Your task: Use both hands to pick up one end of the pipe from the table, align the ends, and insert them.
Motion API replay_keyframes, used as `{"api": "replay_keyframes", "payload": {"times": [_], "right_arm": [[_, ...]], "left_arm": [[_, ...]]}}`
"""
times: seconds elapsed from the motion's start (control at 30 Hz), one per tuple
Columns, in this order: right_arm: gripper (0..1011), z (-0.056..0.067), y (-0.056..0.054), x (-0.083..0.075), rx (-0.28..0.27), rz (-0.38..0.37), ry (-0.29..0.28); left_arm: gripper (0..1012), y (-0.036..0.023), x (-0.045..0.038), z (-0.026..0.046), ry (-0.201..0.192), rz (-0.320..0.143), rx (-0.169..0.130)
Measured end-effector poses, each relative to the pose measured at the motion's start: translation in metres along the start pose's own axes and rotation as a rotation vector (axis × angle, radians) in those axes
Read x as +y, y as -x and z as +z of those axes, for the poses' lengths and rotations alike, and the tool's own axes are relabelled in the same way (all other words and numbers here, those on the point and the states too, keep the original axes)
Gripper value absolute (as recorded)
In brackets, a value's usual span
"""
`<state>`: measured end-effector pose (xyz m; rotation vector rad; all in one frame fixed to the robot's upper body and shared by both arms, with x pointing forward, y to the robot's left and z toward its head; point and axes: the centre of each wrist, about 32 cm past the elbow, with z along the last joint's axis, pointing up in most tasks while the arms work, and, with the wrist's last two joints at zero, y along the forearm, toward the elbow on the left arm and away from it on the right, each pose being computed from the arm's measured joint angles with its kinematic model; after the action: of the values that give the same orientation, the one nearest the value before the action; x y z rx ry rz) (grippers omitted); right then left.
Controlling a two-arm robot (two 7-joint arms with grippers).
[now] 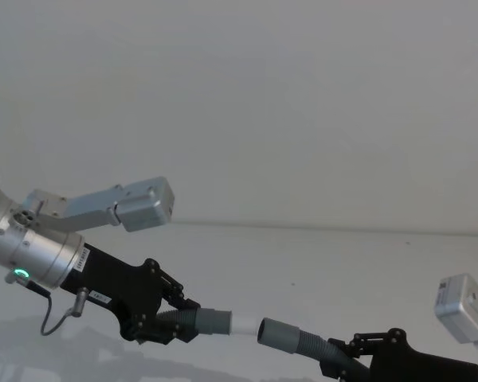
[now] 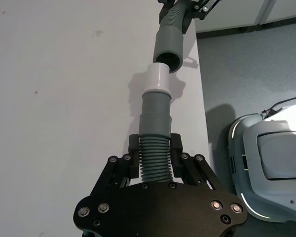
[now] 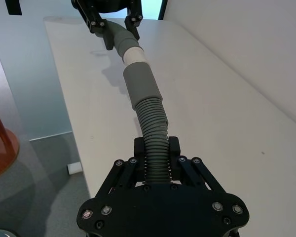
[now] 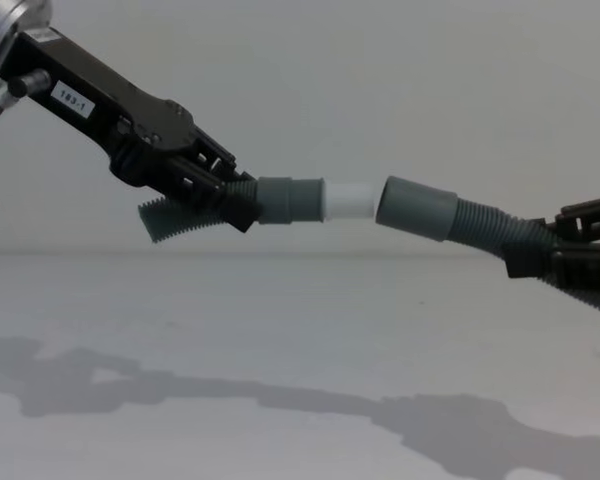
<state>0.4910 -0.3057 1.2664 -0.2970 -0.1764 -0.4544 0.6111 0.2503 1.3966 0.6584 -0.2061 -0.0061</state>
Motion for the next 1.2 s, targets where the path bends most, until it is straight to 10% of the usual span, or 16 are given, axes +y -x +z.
{"api": "replay_keyframes", "payload": {"times": [1.2], "right_arm": [[251, 0.0001, 0.0009, 0.0011, 0.013, 0.004, 0.010]], "left_arm": [[329, 0.0013, -0.0035, 0.0044, 0.007, 0.000, -0.012]]}}
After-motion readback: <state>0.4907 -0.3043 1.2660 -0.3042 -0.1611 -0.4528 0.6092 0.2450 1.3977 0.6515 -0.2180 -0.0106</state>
